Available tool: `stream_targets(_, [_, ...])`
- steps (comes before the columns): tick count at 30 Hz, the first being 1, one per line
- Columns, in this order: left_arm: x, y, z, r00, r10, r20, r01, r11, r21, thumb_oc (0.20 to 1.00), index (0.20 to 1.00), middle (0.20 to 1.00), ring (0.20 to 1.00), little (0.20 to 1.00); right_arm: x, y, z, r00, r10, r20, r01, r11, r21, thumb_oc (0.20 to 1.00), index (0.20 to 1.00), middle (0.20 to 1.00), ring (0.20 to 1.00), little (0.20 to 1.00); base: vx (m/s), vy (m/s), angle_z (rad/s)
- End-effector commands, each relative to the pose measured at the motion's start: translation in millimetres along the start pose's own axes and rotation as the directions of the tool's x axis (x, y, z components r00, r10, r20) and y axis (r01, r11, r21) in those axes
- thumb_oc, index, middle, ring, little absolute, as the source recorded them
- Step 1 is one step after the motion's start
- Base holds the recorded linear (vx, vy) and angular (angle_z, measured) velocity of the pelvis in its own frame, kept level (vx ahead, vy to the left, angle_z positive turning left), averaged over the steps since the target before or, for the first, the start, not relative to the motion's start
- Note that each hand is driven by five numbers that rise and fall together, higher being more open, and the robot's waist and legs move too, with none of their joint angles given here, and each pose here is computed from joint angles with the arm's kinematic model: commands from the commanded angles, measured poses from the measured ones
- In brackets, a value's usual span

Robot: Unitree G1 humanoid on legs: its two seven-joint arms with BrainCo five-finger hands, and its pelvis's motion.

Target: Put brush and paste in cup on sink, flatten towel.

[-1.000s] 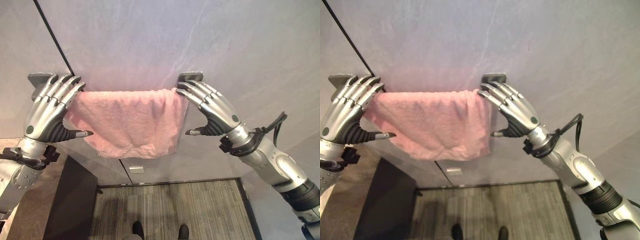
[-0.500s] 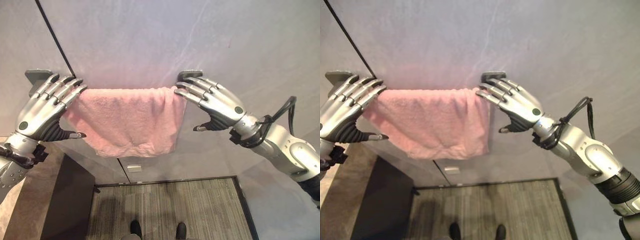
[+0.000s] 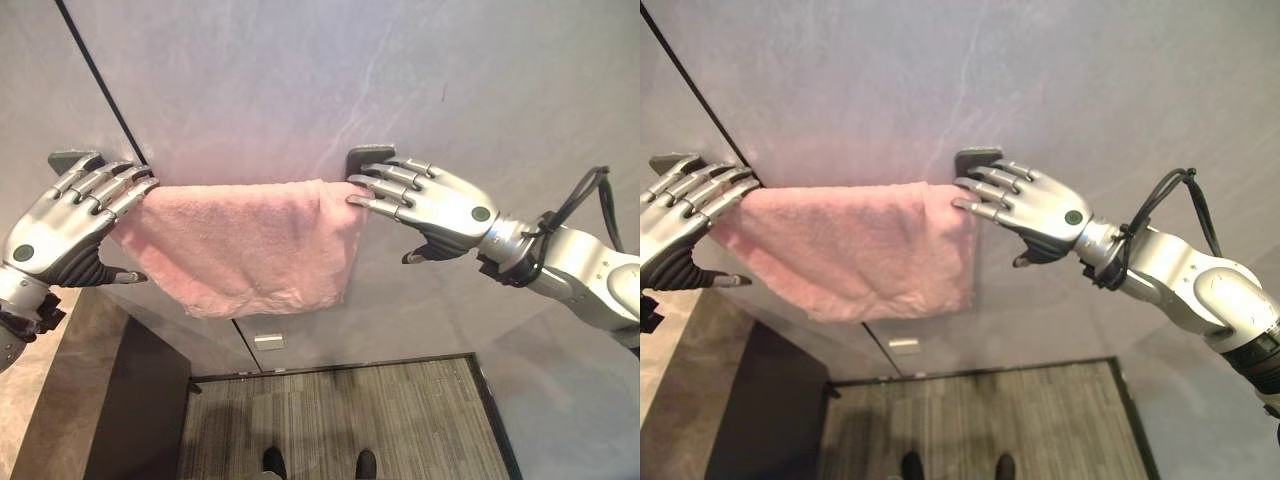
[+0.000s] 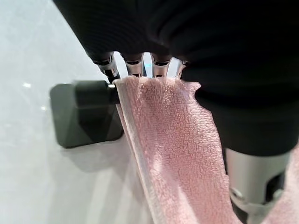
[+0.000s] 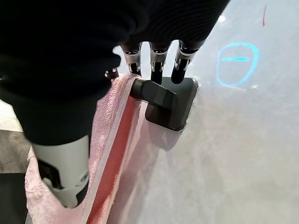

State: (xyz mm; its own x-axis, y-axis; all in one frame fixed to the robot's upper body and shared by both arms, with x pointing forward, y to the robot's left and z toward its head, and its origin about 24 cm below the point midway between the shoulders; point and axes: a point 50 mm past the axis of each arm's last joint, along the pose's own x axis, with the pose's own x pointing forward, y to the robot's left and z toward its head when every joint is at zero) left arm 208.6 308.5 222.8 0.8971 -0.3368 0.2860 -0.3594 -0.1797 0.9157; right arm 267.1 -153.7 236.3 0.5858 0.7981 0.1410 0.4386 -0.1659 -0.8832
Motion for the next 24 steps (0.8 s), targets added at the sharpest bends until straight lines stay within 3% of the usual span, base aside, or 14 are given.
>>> stream_targets(1, [-20.9, -31.7, -16.0, 0.965, -0.247, -0.086, 0.253, 0.965, 0.074, 1.000, 1.000, 1.000, 1.000, 1.000, -8.7, 14.9, -12.4, 0.992, 0.095, -0.087, -0.097, 0.995, -0.018, 1.000, 1.000, 1.000, 1.000, 1.000, 0.00, 0.000, 0.00])
stream_targets(13, [-30.2, -52.2, -9.6, 0.961, -0.244, -0.129, 0.245, 0.969, -0.006, 1.000, 1.000, 1.000, 1.000, 1.000, -10.0, 16.0, -21.5, 0.985, 0.055, -0.162, -0.059, 0.998, -0.018, 1.000, 1.000, 1.000, 1.000, 1.000, 0.00, 0.000, 0.00])
stream_targets(17, [-29.3, -63.2, -2.0, 0.966, -0.212, -0.151, 0.198, 0.975, -0.101, 1.000, 1.000, 1.000, 1.000, 1.000, -6.8, 17.3, -19.6, 0.984, 0.011, -0.180, -0.006, 1.000, 0.027, 1.000, 1.000, 1.000, 1.000, 1.000, 0.00, 0.000, 0.00])
stream_targets(18, [-28.4, -70.7, 5.2, 0.967, -0.131, -0.220, 0.066, 0.958, -0.278, 1.000, 1.000, 1.000, 1.000, 1.000, -6.3, 15.7, -17.8, 0.975, -0.061, -0.213, 0.078, 0.994, 0.073, 1.000, 1.000, 1.000, 1.000, 1.000, 0.00, -0.007, 0.03])
stream_targets(19, [-27.7, -70.4, 5.3, 0.967, -0.130, -0.219, 0.065, 0.958, -0.281, 1.000, 1.000, 1.000, 1.000, 1.000, -7.1, 15.3, -18.0, 0.975, -0.061, -0.215, 0.077, 0.994, 0.071, 1.000, 1.000, 1.000, 1.000, 1.000, -0.01, -0.014, 0.09])
stream_targets(21, [-21.5, -69.7, 10.7, 0.957, -0.023, -0.288, -0.104, 0.902, -0.418, 1.000, 1.000, 1.000, 1.000, 1.000, -5.1, 14.3, -15.5, 0.965, -0.112, -0.236, 0.143, 0.983, 0.117, 1.000, 1.000, 1.000, 1.000, 1.000, 0.00, -0.014, 0.12])
stream_targets(24, [-14.4, -67.9, 12.8, 0.939, 0.052, -0.340, -0.219, 0.853, -0.474, 1.000, 1.000, 1.000, 1.000, 1.000, 2.9, 10.7, -12.0, 0.958, -0.161, -0.236, 0.203, 0.966, 0.164, 1.000, 1.000, 1.000, 1.000, 1.000, 0.00, -0.007, 0.07])
